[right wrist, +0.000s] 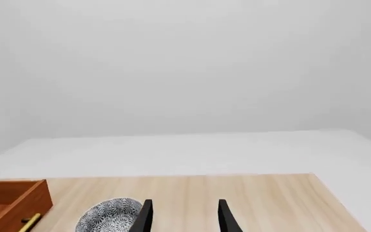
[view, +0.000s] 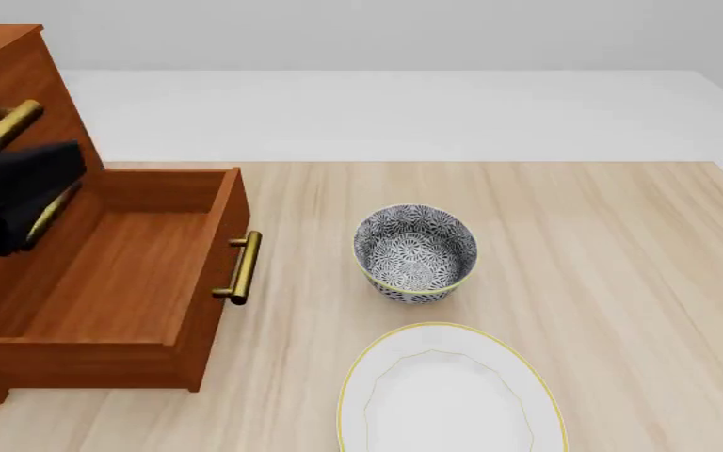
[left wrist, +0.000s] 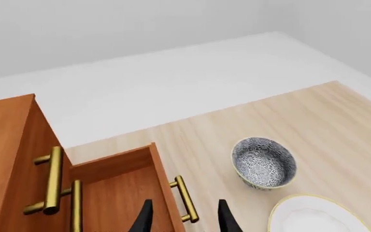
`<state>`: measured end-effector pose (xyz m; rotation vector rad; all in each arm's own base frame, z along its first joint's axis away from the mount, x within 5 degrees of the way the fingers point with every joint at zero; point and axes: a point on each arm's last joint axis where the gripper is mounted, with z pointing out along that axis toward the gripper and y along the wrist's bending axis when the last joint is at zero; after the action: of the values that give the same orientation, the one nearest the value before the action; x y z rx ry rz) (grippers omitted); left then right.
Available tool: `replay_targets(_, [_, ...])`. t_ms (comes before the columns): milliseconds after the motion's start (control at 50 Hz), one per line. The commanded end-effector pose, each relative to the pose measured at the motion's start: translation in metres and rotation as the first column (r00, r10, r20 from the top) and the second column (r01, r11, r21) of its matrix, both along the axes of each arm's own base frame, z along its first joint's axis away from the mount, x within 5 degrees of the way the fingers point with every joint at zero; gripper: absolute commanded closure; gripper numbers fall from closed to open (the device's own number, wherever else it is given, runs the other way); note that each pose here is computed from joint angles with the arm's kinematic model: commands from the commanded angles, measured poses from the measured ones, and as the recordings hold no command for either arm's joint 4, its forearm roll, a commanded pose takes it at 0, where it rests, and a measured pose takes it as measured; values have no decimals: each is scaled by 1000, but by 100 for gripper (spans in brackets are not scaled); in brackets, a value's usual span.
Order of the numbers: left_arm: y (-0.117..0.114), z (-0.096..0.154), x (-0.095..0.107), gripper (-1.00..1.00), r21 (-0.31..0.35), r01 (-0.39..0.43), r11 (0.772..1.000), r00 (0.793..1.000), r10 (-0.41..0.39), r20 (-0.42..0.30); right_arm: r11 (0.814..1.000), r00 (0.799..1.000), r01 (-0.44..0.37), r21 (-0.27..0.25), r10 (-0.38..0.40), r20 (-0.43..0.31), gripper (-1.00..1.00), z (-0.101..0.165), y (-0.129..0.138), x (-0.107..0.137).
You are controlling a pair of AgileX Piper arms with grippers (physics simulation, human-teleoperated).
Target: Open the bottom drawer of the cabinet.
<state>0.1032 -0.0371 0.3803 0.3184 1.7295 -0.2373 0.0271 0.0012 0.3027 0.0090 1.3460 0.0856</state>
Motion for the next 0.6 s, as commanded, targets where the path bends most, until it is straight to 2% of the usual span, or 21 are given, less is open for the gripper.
replay_targets(20, [8, -6, -26, -100, 0, 11, 1000, 999, -11, 30, 998, 999, -44, -37, 44, 22, -100, 27, 0, -16])
replay_targets(220, [19, -19, -55, -100, 9, 19, 1000, 1000, -19, 23, 991, 996, -85, -108, 84, -7, -100, 48, -2, -35])
replay_targets(360, [24, -24, -71, -100, 32, 41, 999, 999, -41, 19, 987, 994, -109, -122, 107, -22, -100, 65, -6, -53])
replay_targets(600, [34, -23, -96, -100, 31, 52, 998, 998, -53, 15, 977, 989, -138, -166, 128, -69, -100, 84, -13, -83])
